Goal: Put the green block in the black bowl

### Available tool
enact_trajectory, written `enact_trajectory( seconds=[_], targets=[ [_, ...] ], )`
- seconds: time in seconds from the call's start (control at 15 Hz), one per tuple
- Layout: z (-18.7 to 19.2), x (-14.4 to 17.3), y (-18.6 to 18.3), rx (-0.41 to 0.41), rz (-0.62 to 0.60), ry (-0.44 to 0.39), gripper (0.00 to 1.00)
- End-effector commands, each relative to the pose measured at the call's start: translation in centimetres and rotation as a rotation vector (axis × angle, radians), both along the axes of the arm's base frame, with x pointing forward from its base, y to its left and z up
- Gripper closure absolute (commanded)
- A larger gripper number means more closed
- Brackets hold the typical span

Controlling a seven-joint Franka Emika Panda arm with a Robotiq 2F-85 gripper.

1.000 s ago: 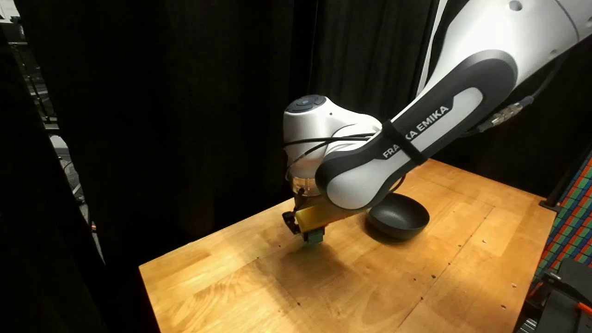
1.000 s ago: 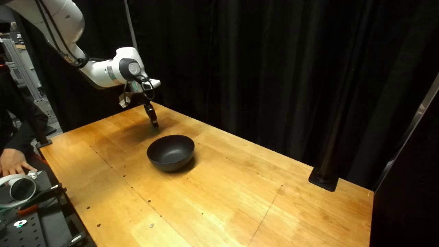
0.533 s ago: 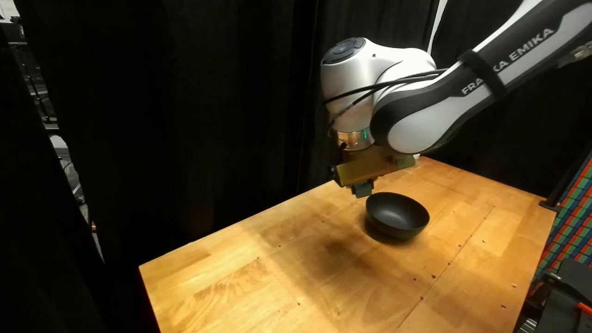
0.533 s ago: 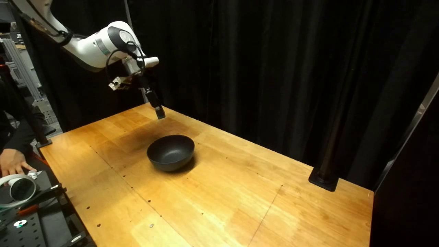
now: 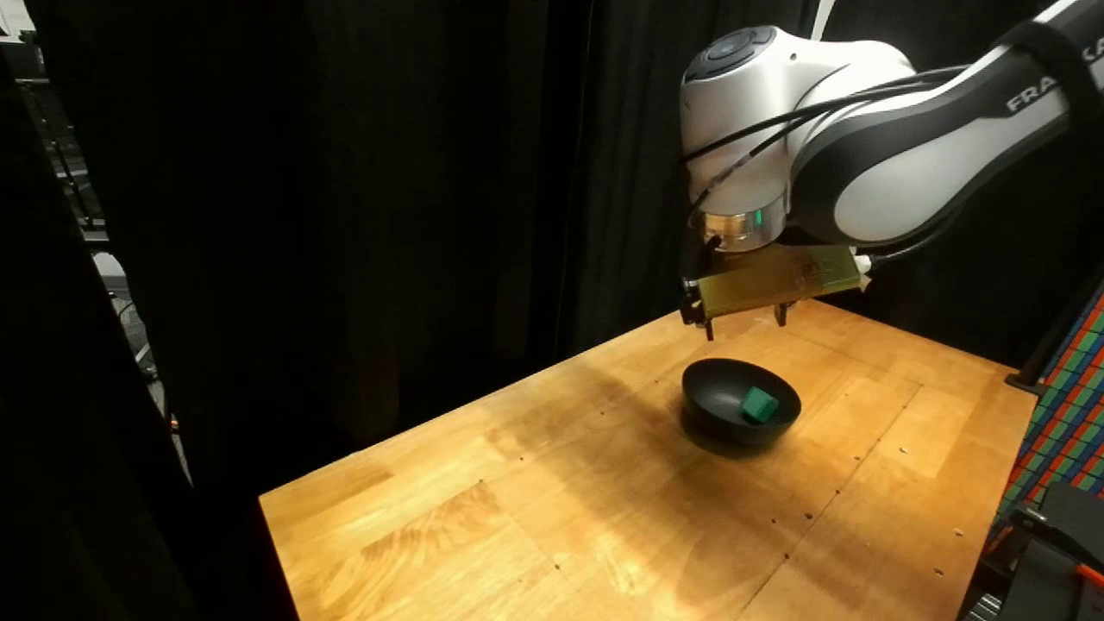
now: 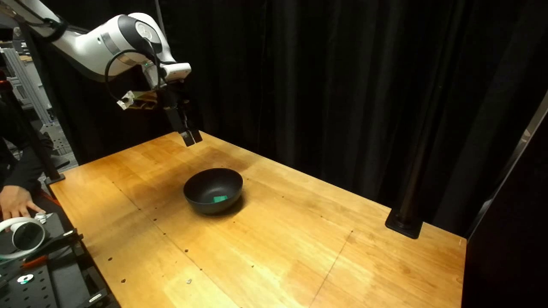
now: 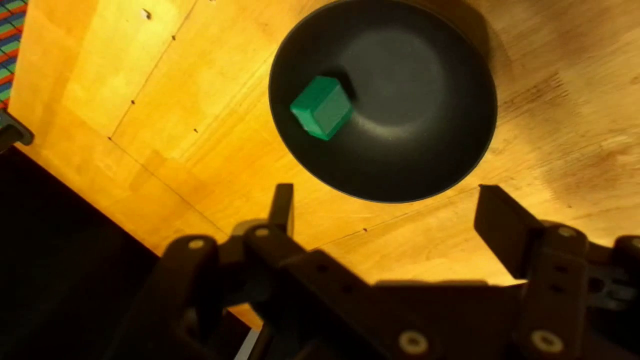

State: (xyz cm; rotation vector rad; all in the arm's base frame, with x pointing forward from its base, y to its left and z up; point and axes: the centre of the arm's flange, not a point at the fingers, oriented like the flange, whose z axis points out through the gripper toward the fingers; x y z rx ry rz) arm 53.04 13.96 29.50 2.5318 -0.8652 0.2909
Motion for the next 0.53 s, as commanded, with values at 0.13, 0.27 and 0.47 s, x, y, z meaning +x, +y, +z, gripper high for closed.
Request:
enact_trajectory(
  seconds=[0.13,0.27,0.47],
  targets=[
    [9.4,-4.7,1.4,0.236,0.088,0.066,0.0],
    [12.8,-5.9,1.4,0.336,0.142,0.11,0.0],
    [11.6,-4.9,2.6,0.332,0.139,0.096,0.0]
  ],
)
